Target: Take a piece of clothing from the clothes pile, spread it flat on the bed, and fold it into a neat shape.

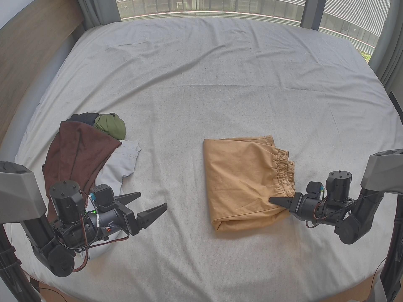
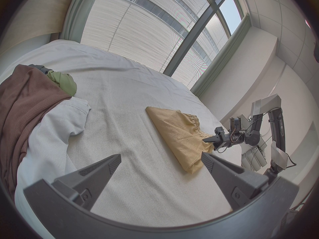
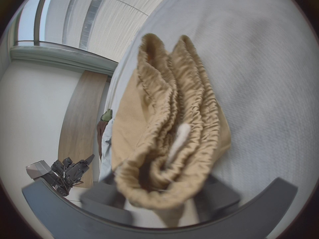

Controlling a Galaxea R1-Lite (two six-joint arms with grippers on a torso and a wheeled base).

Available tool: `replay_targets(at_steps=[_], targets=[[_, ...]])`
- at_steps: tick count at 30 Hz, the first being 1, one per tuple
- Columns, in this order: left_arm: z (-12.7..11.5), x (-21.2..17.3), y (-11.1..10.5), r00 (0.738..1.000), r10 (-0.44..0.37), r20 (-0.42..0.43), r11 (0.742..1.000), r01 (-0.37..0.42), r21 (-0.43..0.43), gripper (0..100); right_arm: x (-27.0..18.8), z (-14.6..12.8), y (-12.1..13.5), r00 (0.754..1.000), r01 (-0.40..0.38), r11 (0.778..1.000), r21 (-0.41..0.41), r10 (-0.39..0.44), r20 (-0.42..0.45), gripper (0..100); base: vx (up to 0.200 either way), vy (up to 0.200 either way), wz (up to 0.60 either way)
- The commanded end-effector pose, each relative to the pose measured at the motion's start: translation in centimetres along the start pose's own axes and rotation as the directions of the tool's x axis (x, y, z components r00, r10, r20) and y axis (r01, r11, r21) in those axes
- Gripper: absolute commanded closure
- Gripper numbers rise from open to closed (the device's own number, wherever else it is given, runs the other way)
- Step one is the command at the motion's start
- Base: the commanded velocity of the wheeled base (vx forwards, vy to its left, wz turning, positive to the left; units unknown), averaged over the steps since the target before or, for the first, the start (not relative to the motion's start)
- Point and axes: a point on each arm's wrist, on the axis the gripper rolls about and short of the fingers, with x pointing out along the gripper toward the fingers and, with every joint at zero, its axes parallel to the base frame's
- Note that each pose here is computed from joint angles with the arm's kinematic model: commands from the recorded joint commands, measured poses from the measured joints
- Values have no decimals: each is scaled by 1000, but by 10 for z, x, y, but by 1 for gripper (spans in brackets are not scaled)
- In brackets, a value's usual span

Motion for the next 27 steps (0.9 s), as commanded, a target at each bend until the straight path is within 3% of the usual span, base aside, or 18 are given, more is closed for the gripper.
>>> replay_targets(at_steps=[1,11,27], targets=[[-1,0,0,1000,1,-2,1000,-1,-2,0,-2,-1,7,1000,-29,999,-14,29,10,100,0,0,0],[0,1,1,1000,2,0,1000,-2,-1,0,-9,0,42,978,-181,978,-100,190,86,100,0,0,0],[1,0,1,1000,4,6,1000,-4,0,0,-23,21,85,931,-311,937,-162,334,144,100,0,0,0]])
